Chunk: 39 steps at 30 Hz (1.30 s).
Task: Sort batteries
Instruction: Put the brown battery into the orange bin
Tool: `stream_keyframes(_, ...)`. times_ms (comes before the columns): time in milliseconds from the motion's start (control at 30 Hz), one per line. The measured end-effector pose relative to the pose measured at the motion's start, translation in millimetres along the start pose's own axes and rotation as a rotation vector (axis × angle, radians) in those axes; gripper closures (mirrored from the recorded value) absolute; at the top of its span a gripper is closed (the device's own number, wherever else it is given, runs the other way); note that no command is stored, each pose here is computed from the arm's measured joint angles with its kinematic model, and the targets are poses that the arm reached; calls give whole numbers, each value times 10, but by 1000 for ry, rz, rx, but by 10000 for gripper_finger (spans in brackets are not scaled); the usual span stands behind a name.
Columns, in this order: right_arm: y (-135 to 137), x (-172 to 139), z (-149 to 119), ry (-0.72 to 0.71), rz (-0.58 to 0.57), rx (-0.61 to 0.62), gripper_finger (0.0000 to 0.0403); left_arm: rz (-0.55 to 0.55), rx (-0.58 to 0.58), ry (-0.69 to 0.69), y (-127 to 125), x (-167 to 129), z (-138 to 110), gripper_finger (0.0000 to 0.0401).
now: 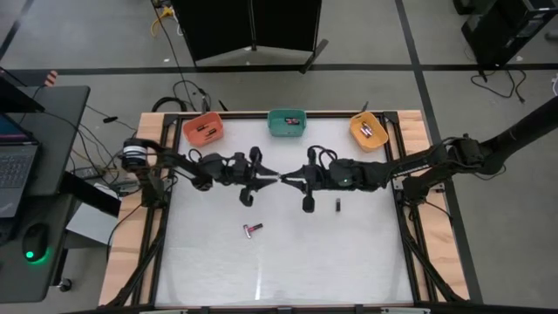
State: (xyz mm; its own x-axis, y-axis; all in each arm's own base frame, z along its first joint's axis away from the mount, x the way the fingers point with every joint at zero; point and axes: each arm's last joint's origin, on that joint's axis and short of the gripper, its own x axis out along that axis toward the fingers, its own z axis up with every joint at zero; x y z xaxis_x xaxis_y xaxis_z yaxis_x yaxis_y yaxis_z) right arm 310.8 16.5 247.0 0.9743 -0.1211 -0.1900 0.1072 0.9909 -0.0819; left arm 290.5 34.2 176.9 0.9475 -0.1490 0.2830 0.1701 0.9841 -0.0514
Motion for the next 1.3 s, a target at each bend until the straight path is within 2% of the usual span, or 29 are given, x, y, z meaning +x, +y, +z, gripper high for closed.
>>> stream_keyframes(267, -2, -4, 24, -23, -7, -12, 349, -104, 24, -57, -46, 156, 121, 253)
stream_keyframes(467, -2, -5, 21, -19, -7, -23, 349, -93, 24, -63, -45, 163, 127, 228)
stream_keyframes(1067, 4, 8, -16, 10, 5, -33, 349, -53, 35, -98, -3, 216, 186, 225)
stream_keyframes(1300, -1, 7, -26, 17, 4, -34, 349, -107, 37, -87, 20, 400, 268, 225)
